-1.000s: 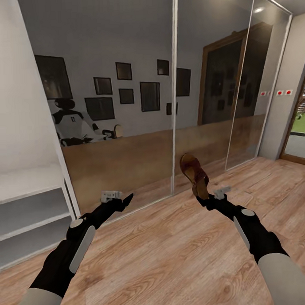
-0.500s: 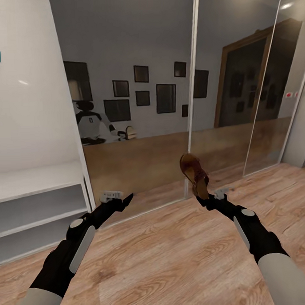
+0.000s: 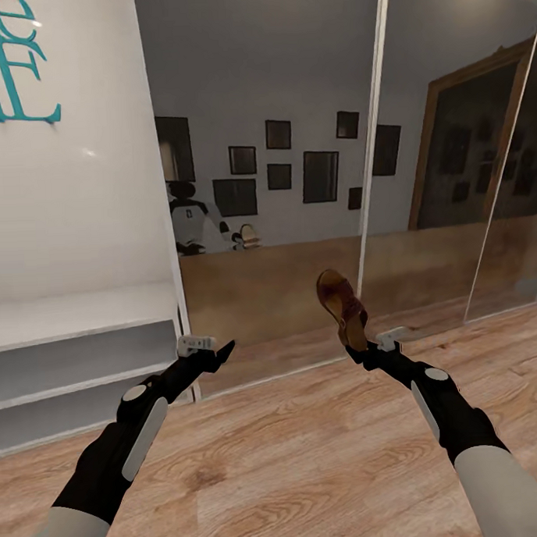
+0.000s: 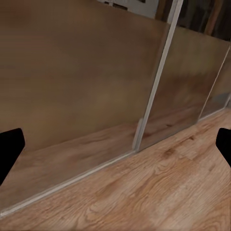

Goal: Pick up the two gym shoes and the two sandals from the corridor floor and place them onto the hallstand (shoe rack) in the corridor, making sure they are on the rack and not on the floor. Arrange them so the two gym shoes are next to each other and the two sandals are next to each other.

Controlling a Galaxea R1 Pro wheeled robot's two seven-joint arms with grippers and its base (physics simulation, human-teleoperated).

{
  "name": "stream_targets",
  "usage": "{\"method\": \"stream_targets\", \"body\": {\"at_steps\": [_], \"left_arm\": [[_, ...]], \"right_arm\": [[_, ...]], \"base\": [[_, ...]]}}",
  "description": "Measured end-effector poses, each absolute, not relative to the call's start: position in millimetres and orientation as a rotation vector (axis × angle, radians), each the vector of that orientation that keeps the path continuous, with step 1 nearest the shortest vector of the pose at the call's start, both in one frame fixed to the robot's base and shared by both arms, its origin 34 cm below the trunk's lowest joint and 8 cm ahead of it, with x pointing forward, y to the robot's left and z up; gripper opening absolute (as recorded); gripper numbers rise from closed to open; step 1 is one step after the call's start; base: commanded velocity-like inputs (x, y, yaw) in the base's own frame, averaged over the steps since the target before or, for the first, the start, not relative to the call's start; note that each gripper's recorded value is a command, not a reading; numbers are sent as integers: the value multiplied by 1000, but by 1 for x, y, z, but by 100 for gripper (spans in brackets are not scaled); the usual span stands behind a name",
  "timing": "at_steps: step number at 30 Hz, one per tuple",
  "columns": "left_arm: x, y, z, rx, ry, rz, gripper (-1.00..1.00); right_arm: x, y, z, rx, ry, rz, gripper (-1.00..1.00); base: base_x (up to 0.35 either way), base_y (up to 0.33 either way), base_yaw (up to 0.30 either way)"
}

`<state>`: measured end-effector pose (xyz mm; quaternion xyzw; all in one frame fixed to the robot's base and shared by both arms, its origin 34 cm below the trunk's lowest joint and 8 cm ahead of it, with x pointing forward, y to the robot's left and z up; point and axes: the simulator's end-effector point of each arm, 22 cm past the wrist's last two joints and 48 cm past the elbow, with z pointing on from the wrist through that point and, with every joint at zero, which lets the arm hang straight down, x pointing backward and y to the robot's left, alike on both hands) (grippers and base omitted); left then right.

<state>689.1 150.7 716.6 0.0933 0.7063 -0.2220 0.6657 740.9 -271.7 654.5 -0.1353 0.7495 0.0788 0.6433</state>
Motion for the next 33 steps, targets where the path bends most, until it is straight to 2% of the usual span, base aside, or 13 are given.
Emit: {"method": "stream_targets", "body": {"at_steps": [33], "left_arm": [[683,151,734,217,1566,-496,100]], "right_arm": [[737,-271,673,-311,1679,173,-100]], "base": [[0,0,246]]}}
